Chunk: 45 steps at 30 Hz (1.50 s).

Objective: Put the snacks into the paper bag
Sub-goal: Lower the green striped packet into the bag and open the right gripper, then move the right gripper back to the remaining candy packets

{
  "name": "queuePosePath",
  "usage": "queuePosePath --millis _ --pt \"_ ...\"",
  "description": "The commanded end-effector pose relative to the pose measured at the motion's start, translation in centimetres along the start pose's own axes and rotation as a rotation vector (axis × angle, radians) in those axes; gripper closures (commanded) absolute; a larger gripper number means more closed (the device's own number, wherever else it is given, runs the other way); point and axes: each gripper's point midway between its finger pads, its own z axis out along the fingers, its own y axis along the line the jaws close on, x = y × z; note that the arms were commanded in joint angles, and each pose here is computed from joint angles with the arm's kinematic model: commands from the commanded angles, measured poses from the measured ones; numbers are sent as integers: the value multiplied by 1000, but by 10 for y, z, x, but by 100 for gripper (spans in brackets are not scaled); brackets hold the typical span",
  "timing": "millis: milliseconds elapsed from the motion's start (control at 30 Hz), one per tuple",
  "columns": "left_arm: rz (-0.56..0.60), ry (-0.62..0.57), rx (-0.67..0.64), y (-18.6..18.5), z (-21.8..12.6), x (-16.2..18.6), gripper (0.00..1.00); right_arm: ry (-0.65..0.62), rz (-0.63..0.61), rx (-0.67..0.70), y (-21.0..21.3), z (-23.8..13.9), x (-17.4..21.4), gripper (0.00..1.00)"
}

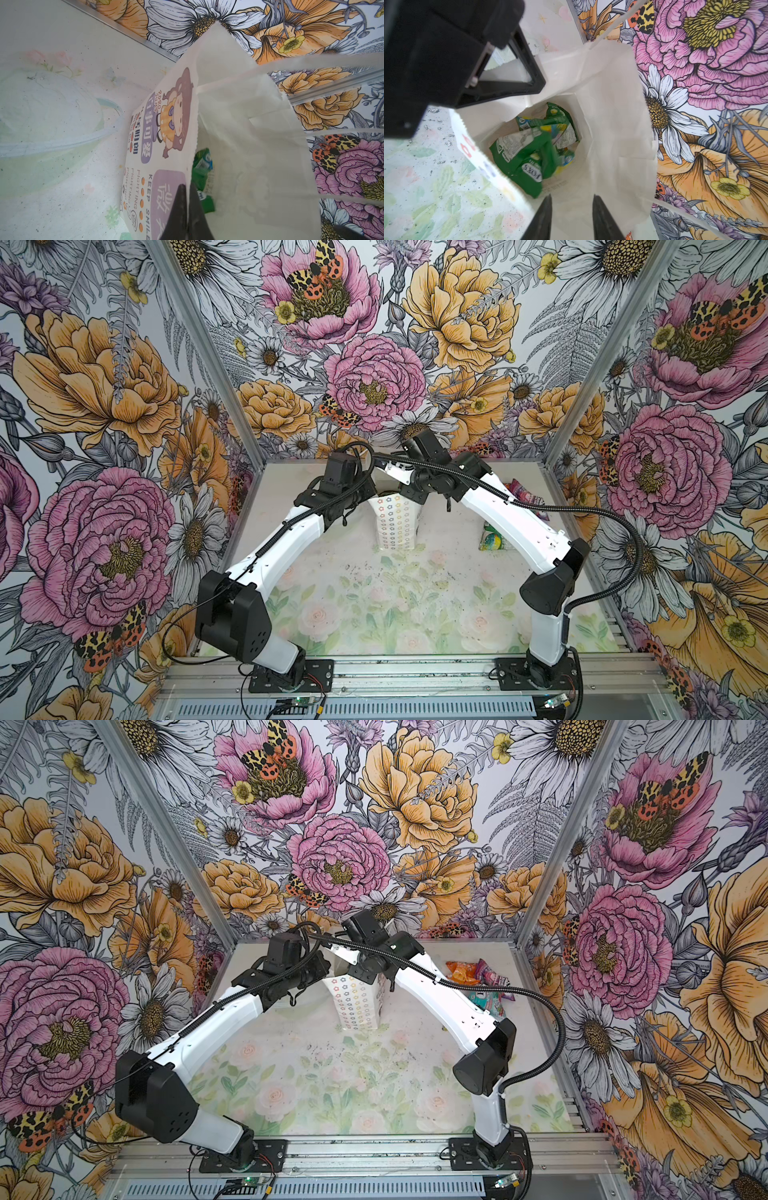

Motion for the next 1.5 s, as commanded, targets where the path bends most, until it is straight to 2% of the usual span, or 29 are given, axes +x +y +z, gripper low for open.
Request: queuePosePath --millis 0,367,600,800,867,1033,1267,1467 --pt "19 -46 36 -11 -4 -18 100 -2 14 71 -14 -10 -5 62" --pt "16 -42 33 -9 -2 -17 100 -121 135 93 -27 -51 -23 61" --pt "17 -42 38 -10 -5 -17 100 -200 223 101 -31 -77 -18 60" --pt "26 -42 43 -11 -5 -16 100 -346 373 139 -48 -104 -6 58" --pt "25 -40 41 -10 -4 -16 100 -382 428 145 -53 -112 3 50" --pt "22 -35 43 -10 -2 -15 100 -421 552 169 -65 -127 30 41" --pt "36 -45 52 -13 -5 -17 100 -359 712 225 -74 -126 83 33" --pt "33 -45 54 -14 -5 -17 100 -252 964 354 -91 -117 151 10"
